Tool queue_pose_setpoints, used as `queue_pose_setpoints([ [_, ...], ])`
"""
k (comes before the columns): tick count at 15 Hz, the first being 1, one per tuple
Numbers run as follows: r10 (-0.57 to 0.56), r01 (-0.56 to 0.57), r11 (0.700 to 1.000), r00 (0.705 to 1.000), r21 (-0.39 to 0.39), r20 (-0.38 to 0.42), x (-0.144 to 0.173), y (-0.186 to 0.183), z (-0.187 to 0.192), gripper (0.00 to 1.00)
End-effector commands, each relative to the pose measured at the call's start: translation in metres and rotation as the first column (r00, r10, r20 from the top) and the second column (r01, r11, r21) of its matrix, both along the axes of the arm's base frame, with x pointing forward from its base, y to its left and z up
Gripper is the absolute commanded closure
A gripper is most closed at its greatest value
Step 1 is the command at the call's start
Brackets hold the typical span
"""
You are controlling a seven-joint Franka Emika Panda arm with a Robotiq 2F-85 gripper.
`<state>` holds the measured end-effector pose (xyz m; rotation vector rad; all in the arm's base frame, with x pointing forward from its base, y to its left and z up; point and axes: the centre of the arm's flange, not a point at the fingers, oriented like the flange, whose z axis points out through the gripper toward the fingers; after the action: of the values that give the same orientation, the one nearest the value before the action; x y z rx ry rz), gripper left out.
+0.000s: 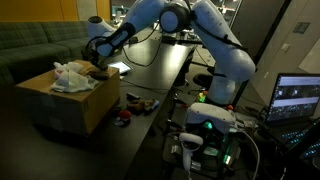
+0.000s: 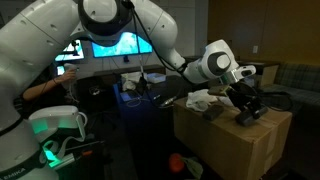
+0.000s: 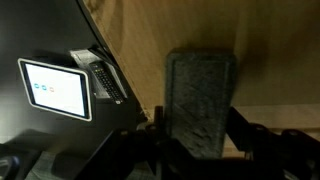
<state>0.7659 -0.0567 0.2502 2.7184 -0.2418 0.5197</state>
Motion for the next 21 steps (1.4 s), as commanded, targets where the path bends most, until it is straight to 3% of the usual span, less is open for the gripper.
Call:
queue_pose_setpoints([
  [1,0.041,-0.041,0.999,0.998,0.006,-0.036,0.007,0.001,0.011,0.04],
  [2,0.041,-0.042,0.999,0.998,-0.004,-0.037,0.004,0.002,0.014,0.00],
  [7,0.064,-0.064,0.998,0.998,-0.018,-0.007,-0.013,0.011,0.034,0.00],
  [12,0.153,-0.152,0.988,0.988,0.029,-0.010,-0.036,0.037,0.052,0.00],
  [21,0.389,-0.365,0.914,0.912,0.177,-0.128,-0.079,0.074,0.025,0.00],
])
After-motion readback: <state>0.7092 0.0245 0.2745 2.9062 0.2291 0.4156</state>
